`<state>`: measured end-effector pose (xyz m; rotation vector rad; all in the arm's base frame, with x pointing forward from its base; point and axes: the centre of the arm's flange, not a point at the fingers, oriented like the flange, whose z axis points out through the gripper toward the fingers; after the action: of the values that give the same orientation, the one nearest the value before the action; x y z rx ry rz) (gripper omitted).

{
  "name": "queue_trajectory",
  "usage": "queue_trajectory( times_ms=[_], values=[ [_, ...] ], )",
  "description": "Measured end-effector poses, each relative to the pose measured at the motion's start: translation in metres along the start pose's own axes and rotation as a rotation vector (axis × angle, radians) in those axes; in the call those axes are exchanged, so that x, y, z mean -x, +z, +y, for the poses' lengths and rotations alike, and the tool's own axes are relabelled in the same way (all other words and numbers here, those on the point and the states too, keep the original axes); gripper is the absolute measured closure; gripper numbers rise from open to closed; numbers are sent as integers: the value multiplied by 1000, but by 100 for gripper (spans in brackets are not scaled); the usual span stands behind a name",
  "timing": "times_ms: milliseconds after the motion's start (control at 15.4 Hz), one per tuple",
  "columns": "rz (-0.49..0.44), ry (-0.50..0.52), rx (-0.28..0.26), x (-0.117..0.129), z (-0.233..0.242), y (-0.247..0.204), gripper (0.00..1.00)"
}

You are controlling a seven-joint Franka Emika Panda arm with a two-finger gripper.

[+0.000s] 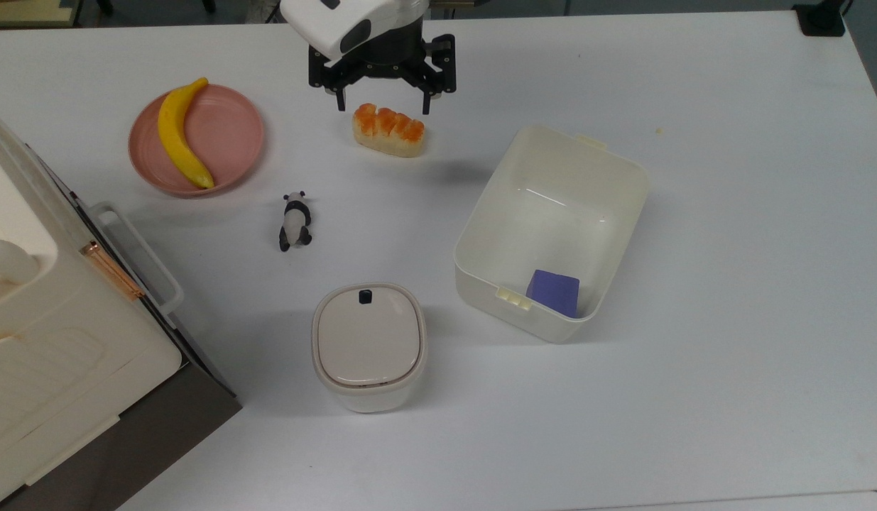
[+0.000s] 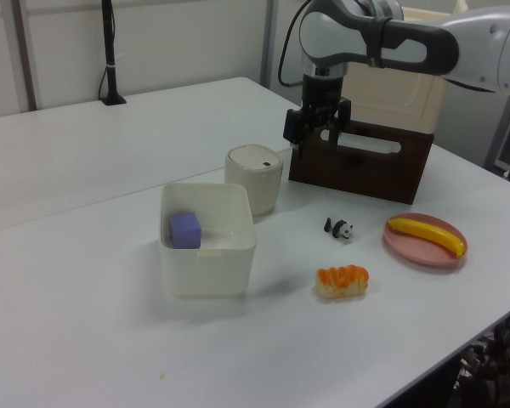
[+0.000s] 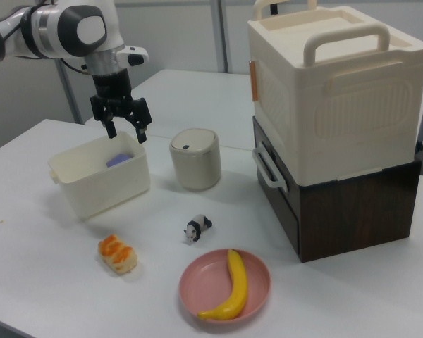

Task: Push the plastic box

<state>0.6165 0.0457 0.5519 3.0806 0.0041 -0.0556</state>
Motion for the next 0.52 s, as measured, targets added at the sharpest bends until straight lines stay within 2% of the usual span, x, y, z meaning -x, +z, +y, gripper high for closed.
queue_trajectory(
  times_ms=[519],
  values=[
    [-24,-24,1,3,-14,8,0]
  ],
)
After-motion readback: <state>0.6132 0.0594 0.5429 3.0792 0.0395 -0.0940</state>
